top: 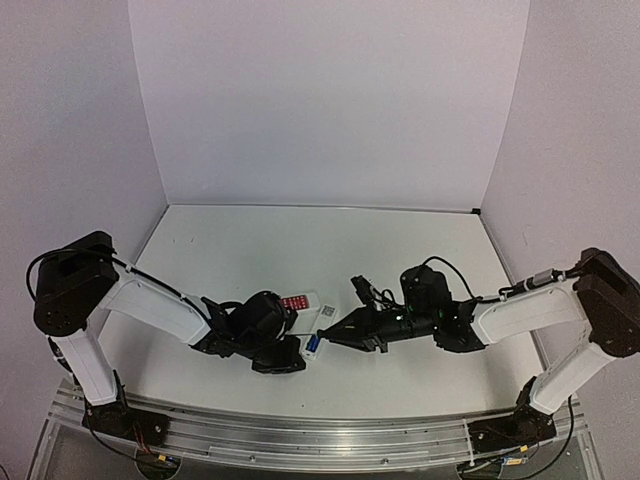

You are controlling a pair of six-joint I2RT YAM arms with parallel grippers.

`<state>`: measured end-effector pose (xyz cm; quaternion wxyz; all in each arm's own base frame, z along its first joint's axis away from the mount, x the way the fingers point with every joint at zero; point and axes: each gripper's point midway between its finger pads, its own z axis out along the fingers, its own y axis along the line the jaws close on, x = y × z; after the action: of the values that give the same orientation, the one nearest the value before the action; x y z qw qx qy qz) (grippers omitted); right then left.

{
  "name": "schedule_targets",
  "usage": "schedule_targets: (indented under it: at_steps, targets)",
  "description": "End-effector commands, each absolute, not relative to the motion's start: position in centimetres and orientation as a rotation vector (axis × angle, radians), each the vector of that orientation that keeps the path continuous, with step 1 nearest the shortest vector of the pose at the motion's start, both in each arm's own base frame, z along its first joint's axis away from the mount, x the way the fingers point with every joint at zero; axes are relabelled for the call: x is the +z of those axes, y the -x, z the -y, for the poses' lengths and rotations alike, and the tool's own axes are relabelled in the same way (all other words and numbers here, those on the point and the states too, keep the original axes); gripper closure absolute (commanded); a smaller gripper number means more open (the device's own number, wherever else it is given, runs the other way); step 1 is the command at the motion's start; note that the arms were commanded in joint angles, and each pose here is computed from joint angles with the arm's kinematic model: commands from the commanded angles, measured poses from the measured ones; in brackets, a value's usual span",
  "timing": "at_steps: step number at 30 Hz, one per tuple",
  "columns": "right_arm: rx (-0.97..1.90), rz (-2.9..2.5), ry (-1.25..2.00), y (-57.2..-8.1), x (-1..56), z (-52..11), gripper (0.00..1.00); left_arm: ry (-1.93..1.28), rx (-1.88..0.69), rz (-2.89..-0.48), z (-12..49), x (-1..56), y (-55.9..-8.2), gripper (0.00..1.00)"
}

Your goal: Unload the batteries from the remote control

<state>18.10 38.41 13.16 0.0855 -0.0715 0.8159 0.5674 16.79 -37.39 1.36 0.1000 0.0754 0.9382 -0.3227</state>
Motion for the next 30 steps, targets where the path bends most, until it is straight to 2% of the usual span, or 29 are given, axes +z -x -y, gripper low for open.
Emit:
schedule_targets:
  at_steps: [1,9,17,30]
  targets:
    - [1.854,-2.273,0.355,-17.1,17.5,-39.5,1.0,-0.187,-0.945,-2.767,37.5,1.2,-17.4,0.98]
    - [1.589,-2.379,0.152,-19.6,14.9,-36.0,1.0,-0.176,-0.947,-2.756,37.6,1.5,-17.6,0.97]
    - [0.934,-2.569,0.235,-20.6,13.0,-29.7,1.0,-0.164,-0.943,-2.742,37.8,1.8,-18.1,0.97]
    - [0.861,-2.595,0.471,-22.3,11.8,-32.8,1.0,-0.159,-0.935,-2.734,37.7,1.9,-18.2,0.96]
